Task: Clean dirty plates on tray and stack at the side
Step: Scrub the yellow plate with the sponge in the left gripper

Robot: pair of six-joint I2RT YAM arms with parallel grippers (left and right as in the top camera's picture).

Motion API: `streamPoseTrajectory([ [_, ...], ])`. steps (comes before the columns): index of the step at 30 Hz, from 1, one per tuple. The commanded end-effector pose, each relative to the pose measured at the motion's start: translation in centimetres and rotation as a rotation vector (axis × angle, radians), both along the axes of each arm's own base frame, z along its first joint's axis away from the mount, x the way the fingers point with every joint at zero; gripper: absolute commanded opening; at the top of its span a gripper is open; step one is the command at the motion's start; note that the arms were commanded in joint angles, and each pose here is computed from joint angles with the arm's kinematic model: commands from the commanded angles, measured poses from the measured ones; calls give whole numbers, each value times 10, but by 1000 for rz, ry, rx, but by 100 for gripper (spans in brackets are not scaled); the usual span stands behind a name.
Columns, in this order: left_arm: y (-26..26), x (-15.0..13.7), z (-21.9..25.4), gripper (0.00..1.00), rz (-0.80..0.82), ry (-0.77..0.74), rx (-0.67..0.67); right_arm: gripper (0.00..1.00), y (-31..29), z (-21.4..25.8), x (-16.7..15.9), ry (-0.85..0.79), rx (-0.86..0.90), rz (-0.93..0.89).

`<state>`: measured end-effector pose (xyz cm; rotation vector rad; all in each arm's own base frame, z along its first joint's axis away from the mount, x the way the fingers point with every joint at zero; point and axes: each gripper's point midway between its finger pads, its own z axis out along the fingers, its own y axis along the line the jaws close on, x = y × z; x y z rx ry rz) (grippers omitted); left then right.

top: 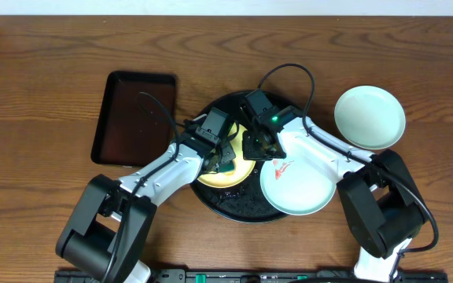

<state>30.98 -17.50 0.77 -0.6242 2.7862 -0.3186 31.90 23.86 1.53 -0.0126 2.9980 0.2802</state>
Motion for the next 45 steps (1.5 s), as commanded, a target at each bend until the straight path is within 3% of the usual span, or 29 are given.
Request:
streamPoseTrajectory([
  [1,44,-7,-16,8,80,38,174,1,-1,-2,0,-10,-22,13],
  [10,97,-7,-6,8,203,65,261,1,-3,-2,0,-9,-31,12],
  [16,109,7,32,8,245,-48,256,1,-9,-3,0,-13,-65,7],
  [21,97,19,66,8,247,-159,157,1,-9,-3,-1,-12,-65,7],
  [24,72,21,75,8,200,-164,17,1,-9,-3,-1,-13,-64,6],
  [30,37,14,61,8,112,-89,-113,1,-9,-3,-1,-13,-64,6],
  [37,7,23,31,8,20,-90,-112,1,-8,-3,1,-19,-60,7],
  [45,11,27,4,8,33,-56,-75,1,-8,-3,1,-18,-60,6],
])
